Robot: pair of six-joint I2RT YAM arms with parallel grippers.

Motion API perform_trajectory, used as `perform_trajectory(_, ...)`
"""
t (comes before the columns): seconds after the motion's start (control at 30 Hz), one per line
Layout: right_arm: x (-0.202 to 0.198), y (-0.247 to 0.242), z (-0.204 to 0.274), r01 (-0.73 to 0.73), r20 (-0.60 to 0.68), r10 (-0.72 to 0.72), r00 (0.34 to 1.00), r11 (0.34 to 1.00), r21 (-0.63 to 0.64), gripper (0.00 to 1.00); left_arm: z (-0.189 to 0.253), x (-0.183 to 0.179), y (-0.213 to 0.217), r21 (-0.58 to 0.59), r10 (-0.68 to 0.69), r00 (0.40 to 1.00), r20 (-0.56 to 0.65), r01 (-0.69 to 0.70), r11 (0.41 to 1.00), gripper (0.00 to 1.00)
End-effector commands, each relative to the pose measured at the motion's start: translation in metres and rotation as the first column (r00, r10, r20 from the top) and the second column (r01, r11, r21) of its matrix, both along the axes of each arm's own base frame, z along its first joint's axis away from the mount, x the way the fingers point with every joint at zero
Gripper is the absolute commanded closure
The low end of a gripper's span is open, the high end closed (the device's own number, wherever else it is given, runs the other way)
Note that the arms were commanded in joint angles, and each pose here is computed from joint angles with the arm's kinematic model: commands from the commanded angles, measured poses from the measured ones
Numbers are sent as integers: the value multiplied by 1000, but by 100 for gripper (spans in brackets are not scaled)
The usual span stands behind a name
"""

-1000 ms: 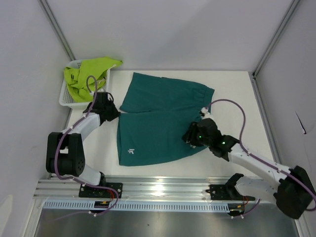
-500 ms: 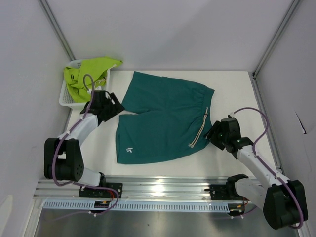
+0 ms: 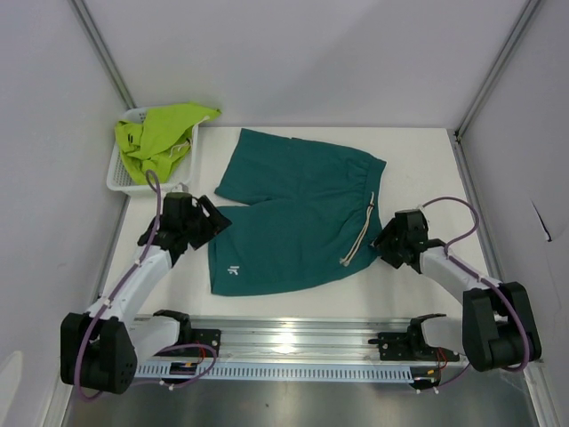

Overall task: Fold and stack the shorts
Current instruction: Flatten the shorts out

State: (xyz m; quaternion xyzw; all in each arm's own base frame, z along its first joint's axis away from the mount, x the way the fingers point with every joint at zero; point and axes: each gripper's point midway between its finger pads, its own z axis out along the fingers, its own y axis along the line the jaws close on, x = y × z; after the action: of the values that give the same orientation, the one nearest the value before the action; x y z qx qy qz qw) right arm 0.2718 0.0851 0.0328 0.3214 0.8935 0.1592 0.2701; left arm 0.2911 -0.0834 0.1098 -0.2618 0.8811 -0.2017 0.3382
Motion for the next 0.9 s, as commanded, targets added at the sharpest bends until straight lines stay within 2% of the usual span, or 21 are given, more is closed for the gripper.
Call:
perform_trajectory(0.0, 27, -10, 10, 118, 73, -118, 990, 993, -6, 42, 0, -19, -2, -17, 36, 998, -45, -37, 999, 25)
perform_trajectory(0.17, 36, -22, 4, 207, 69, -204, 976, 978, -32, 49, -7, -44, -13, -48, 5, 997, -76, -9, 999, 26)
perform_trajectory(0.2, 41, -22, 7, 212, 76, -209, 975, 977, -33, 50, -11, -51, -16, -50, 2, 996, -92, -7, 999, 29)
perform_trajectory(0.3, 43, -24, 2, 243, 61, -240, 969, 969, -41, 72, -22, -68, -17, -72, 32, 990, -139, -42, 997, 31)
perform_trajectory(0.33, 43, -26, 2, 253, 61, -250, 966, 967, -40, 88, -27, -76, -15, -67, 37, 986, -165, -49, 997, 31)
perform_trajectory(0.4, 44, -33, 0, 303, 67, -299, 952, 952, -49, 99, -32, -83, -15, -57, 28, 983, -182, -39, 998, 32)
perform_trajectory(0.57, 39, -48, -3, 402, 89, -396, 914, 914, -55, 100, -42, -85, -14, -43, 23, 984, -178, -31, 999, 32)
perform_trajectory(0.73, 34, -56, 3, 445, 120, -437, 891, 894, -48, 100, -65, -87, -19, -47, 5, 973, -232, -16, 999, 36)
perform_trajectory(0.83, 31, -56, 3, 443, 127, -435, 891, 895, -43, 100, -71, -78, -22, -56, 7, 975, -223, -20, 998, 45)
perform_trajectory(0.87, 29, -56, 1, 441, 124, -433, 893, 896, -44, 100, -73, -76, -23, -59, 8, 976, -219, -21, 998, 53)
